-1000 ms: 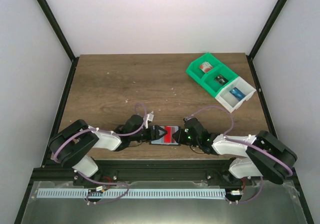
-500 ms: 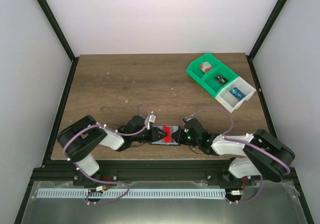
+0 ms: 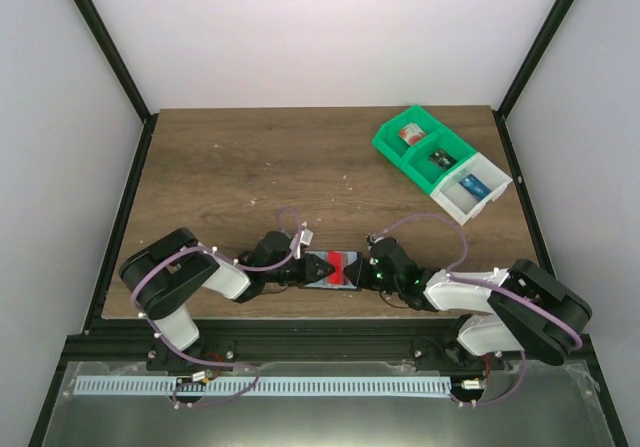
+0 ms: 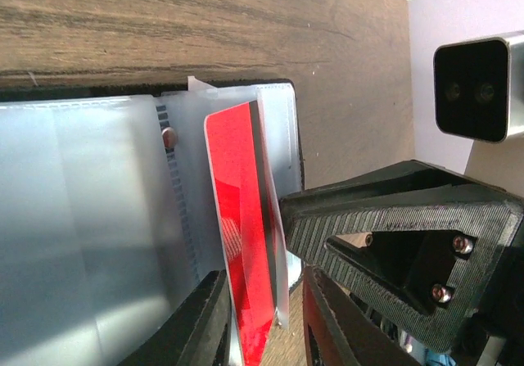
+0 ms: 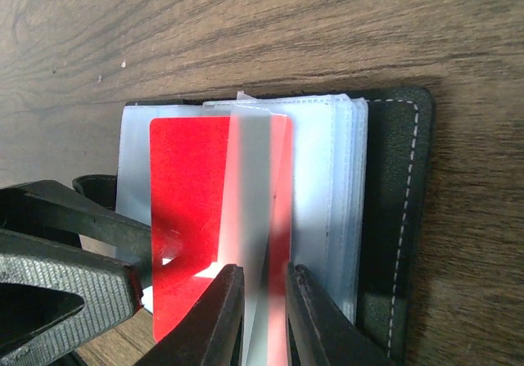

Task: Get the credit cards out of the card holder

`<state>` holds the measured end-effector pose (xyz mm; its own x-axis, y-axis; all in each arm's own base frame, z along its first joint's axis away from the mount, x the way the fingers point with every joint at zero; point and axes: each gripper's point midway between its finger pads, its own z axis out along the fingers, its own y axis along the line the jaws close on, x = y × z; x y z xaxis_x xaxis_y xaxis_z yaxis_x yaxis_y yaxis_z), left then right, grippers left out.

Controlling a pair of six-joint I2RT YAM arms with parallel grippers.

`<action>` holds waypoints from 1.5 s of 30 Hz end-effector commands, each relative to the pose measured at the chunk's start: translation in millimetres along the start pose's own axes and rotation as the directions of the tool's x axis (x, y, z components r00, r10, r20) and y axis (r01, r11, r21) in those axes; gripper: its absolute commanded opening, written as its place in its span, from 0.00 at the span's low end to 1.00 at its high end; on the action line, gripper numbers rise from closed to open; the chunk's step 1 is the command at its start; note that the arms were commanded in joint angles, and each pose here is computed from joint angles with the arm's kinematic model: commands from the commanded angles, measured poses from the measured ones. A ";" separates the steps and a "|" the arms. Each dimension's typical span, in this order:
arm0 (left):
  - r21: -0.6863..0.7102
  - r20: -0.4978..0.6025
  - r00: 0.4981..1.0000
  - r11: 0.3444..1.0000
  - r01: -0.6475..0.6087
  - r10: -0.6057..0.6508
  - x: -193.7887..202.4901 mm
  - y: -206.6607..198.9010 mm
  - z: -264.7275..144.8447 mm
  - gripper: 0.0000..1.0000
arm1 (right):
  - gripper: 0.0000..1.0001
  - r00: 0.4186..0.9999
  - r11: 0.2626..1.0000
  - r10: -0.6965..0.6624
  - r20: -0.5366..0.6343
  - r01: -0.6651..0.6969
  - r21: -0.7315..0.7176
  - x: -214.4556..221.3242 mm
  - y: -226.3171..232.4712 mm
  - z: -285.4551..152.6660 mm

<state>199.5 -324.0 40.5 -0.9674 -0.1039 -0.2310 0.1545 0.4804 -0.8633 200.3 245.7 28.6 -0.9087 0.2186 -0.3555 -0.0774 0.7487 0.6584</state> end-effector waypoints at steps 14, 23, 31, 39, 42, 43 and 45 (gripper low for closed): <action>0.046 -0.015 1.000 0.999 -0.023 0.023 4.4 -8.0 4.6 0.00 | 0.17 1.000 0.998 0.010 -0.026 -0.008 0.069 14.6 -23.2 -2.4; 0.047 -0.011 1.000 0.999 -0.018 0.019 5.8 -6.4 1.3 0.00 | 0.17 1.000 0.998 0.010 -0.022 -0.009 0.068 14.3 -23.5 -3.6; 0.042 0.012 1.000 0.999 -0.007 0.007 3.4 -3.2 -9.3 0.00 | 0.17 1.000 0.998 0.009 -0.016 -0.008 0.068 13.7 -23.5 -5.6; 0.025 0.043 0.999 0.999 -0.025 0.024 -2.8 -6.7 -21.4 0.00 | 0.17 1.000 0.999 0.003 -0.013 -0.003 0.054 11.2 -18.2 -7.1; 0.019 0.057 0.998 0.999 -0.030 0.029 -6.5 -9.5 -27.2 0.00 | 0.17 1.000 0.999 -0.010 -0.007 0.010 0.050 8.6 -15.0 -8.9; 0.013 0.063 0.998 0.999 -0.032 0.031 -8.0 -10.1 -29.4 0.00 | 0.18 1.000 0.999 -0.019 0.000 0.019 0.049 6.8 -13.5 -10.1; -0.007 0.073 0.997 0.999 -0.035 0.035 -11.1 -11.0 -33.6 0.00 | 0.19 0.999 0.998 -0.046 0.016 0.046 0.036 1.9 -7.8 -13.5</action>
<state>199.0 -308.1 65.7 -0.9537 -0.1405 -0.2659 0.1769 0.4527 -0.8739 194.0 238.4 30.3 -0.9073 0.2183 -0.3594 -0.0802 0.7492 0.6575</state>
